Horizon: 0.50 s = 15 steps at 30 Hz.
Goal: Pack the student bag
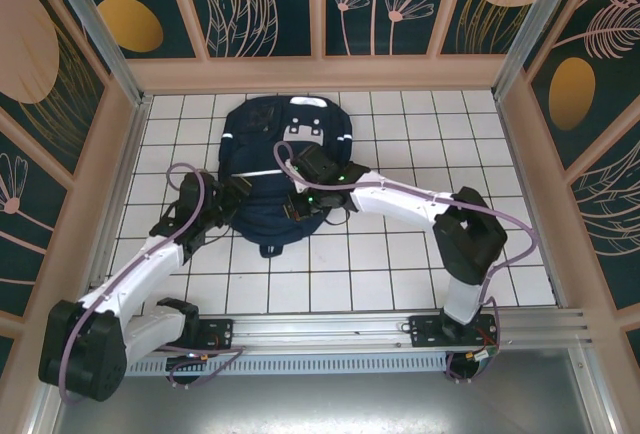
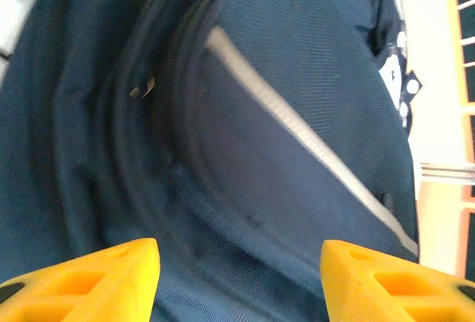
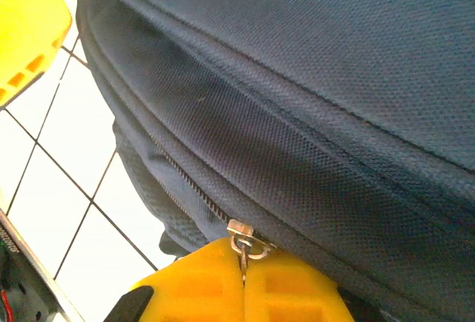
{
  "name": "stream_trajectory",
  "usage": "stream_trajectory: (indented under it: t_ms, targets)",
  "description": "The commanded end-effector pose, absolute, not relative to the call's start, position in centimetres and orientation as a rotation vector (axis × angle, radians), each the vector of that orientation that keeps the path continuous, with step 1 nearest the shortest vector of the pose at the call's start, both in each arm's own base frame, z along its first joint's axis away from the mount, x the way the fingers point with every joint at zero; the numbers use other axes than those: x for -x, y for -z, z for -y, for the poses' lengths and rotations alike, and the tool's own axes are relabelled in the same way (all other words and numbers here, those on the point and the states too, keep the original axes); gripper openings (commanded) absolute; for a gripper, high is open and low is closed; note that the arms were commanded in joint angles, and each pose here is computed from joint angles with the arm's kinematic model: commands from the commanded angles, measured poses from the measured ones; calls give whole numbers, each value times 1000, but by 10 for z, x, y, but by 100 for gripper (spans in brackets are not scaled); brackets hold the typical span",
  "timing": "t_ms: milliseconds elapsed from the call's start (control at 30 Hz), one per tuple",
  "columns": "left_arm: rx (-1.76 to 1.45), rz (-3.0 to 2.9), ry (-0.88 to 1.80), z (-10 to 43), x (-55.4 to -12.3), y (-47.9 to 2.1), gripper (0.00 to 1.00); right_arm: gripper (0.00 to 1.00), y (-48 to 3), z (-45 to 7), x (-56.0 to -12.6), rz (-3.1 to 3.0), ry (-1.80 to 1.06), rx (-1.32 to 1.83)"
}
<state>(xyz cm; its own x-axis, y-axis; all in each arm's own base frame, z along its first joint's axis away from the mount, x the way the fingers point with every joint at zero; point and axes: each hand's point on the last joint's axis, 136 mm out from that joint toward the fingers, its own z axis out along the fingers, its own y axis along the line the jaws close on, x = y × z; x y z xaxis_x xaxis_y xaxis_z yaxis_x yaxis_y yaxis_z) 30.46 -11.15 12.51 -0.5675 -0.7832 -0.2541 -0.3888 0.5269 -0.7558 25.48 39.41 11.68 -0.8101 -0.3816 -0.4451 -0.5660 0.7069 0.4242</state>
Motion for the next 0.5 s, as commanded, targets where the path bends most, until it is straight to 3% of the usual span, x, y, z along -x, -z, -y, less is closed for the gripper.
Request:
stream_trajectory:
  t_ms: [0,300,467]
  targets:
    - [1037,-2197,864,108,-294,-121,60,0,-139,-424,-270,-2482,-907,738]
    - [1052,-2218,1052,138,-300,-118,61,0,-144,-441,-269,-2451,-978,802]
    - [1084,-2200,1110,146,-309,-112,56,0,-150,-441,-259,-2447,-1002,842]
